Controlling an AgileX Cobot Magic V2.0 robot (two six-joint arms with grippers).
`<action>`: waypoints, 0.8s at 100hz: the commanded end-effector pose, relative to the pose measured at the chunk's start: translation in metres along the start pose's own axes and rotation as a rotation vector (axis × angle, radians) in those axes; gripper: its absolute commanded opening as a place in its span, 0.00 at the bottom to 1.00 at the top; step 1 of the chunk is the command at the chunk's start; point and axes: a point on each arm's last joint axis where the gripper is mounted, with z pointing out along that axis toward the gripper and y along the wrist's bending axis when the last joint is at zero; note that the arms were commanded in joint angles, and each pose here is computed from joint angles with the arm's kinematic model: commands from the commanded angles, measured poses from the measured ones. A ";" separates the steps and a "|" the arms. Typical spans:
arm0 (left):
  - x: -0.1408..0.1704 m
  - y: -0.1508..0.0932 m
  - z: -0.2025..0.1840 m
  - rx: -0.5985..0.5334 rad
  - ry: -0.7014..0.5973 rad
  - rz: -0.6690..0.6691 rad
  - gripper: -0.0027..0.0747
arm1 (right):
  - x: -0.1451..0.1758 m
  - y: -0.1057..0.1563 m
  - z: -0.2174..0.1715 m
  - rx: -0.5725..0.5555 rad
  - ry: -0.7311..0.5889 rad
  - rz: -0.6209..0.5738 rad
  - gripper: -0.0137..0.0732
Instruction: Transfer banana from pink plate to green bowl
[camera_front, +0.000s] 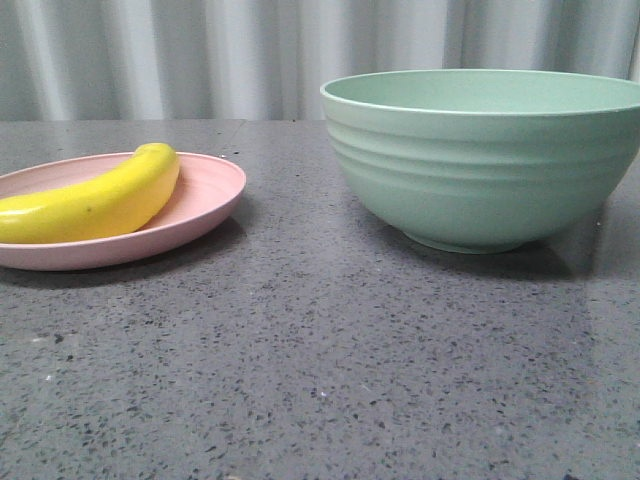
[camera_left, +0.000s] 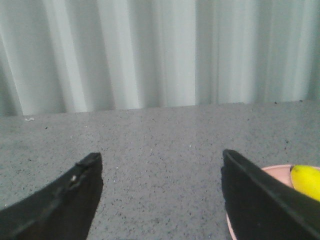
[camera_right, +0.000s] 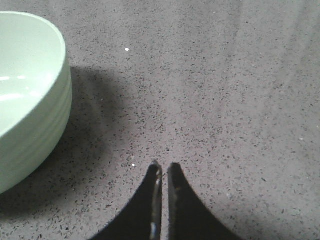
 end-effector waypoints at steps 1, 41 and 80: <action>-0.021 -0.001 0.005 0.010 -0.136 -0.030 0.69 | -0.018 0.001 -0.003 -0.007 -0.102 -0.002 0.08; -0.036 -0.049 0.048 0.267 0.246 0.005 0.68 | -0.019 0.001 -0.003 -0.007 -0.104 -0.002 0.08; -0.028 -0.111 0.083 0.452 0.645 0.114 0.67 | -0.019 0.001 -0.003 -0.007 -0.104 -0.002 0.08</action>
